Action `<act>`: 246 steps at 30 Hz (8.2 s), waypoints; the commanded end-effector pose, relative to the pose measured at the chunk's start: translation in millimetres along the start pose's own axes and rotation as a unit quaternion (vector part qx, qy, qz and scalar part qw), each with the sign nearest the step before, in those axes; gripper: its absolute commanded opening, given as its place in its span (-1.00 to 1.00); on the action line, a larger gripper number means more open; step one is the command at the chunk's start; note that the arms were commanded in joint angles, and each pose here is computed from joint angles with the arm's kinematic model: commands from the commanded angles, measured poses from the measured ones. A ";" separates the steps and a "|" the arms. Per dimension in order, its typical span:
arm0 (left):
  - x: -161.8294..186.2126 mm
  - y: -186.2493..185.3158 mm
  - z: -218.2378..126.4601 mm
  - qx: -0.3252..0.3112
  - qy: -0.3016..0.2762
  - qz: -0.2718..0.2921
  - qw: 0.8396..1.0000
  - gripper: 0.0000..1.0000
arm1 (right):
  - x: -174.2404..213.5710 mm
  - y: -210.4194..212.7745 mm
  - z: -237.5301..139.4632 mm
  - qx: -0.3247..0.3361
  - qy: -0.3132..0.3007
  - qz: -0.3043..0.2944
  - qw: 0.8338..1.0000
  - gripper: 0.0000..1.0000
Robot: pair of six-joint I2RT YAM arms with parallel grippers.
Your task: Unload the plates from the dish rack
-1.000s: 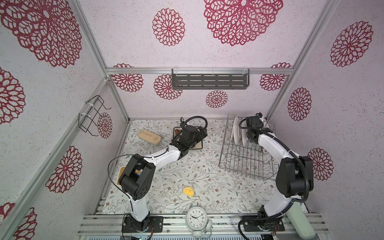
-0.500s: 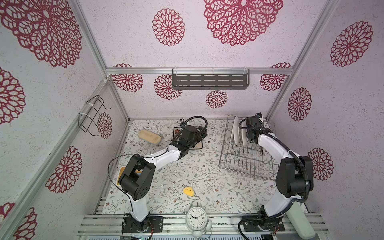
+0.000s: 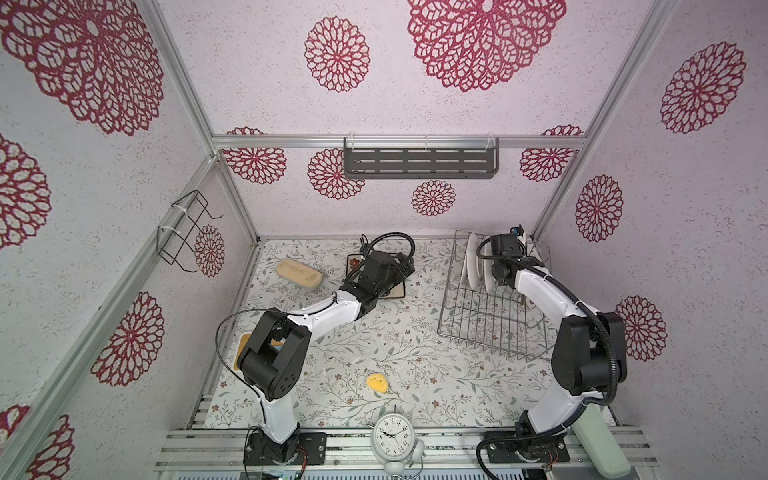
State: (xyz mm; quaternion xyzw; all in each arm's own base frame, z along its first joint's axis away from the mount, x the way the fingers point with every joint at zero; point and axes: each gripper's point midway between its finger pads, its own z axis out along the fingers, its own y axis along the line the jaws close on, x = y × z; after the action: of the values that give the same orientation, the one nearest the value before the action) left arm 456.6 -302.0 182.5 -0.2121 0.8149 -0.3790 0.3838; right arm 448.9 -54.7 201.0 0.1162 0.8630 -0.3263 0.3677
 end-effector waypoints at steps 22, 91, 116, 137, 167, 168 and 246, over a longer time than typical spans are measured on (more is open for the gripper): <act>-9.3 -20.8 -16.0 0.025 -0.020 0.003 0.999 0.96 | -32.0 -35.1 -26.0 0.024 -0.059 0.059 0.996 -1.00; 0.4 -24.1 -28.5 0.030 -0.020 0.011 0.999 0.96 | -79.9 -99.7 -119.1 0.095 -0.188 0.094 0.973 -1.00; 1.2 -24.7 -51.3 0.049 -0.029 0.026 0.998 0.95 | -84.3 -135.7 -224.6 -0.008 -0.270 0.184 0.945 -1.00; -7.0 -27.4 -63.5 0.077 -0.044 0.019 0.996 0.95 | -82.6 -160.0 -282.1 -0.191 -0.299 0.313 0.881 -1.00; -55.4 2.0 -105.0 0.069 -0.086 -0.009 0.994 0.95 | -108.2 -55.5 -305.0 -0.482 -0.238 0.459 0.707 -1.00; -57.3 3.1 -107.7 0.068 -0.088 -0.010 0.994 0.95 | -109.2 -51.2 -302.6 -0.490 -0.235 0.467 0.698 -1.00; 17.0 -110.0 -83.1 0.341 0.043 -0.100 0.934 -0.74 | -100.1 -14.7 -298.6 -0.657 -0.190 0.570 0.456 -1.00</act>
State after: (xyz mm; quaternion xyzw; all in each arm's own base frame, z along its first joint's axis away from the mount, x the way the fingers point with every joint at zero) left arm 390.9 -335.7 278.1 -0.1541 0.6432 -0.6647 0.3475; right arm 374.1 137.0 325.3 0.2915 0.6089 0.4985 0.5439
